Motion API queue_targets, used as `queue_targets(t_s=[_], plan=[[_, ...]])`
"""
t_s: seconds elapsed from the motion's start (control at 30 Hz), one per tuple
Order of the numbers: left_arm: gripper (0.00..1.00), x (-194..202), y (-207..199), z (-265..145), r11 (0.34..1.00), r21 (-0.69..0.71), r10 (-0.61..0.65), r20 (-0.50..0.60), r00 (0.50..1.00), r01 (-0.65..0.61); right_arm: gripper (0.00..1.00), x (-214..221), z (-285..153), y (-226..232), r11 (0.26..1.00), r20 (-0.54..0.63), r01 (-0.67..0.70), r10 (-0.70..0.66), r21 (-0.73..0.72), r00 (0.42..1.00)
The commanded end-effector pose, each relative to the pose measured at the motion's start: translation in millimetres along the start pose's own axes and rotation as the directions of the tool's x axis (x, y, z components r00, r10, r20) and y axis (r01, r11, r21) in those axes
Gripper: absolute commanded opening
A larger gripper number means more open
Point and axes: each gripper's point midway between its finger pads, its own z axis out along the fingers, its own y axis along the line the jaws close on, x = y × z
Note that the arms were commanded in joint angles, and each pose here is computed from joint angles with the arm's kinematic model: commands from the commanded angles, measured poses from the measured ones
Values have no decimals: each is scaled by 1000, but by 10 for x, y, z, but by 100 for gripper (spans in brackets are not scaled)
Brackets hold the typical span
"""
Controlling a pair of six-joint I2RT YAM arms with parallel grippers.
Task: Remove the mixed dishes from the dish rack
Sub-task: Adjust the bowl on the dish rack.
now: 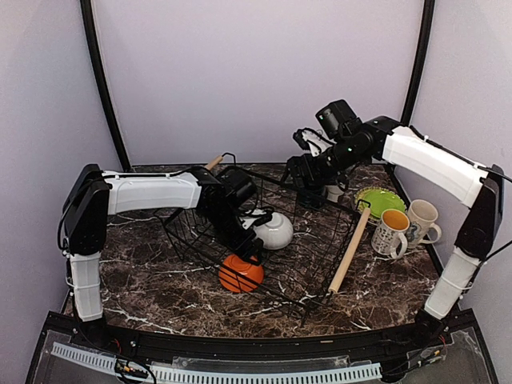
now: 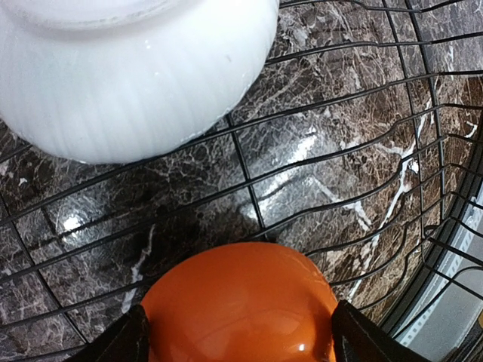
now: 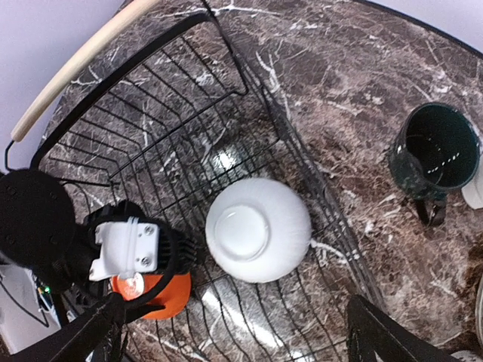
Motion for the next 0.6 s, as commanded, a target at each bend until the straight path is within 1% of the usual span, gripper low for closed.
queue_targets(t_s=[0.0,0.23,0.3,0.4,0.47,0.57], plan=[[81,128,-14,14,1000,1,-9,-63,998,9,99,-23,-171,196,995,73,-37,44,-95,996],[79,81,-40,-75,999,29,-15,-49,999,16,99,165,39,267,989,14,-67,69,-130,998],[78,41,-36,-133,999,46,-23,-26,999,24,99,215,110,282,988,-4,-79,79,-130,997],[75,-40,37,-259,998,49,-45,20,999,44,99,270,216,260,981,-23,-144,142,-127,990],[75,-86,61,-345,996,66,-59,51,997,55,99,301,304,267,976,-29,-167,164,-143,986],[74,-144,67,-482,993,95,-76,95,993,67,99,368,443,224,970,-50,-211,206,-121,977]])
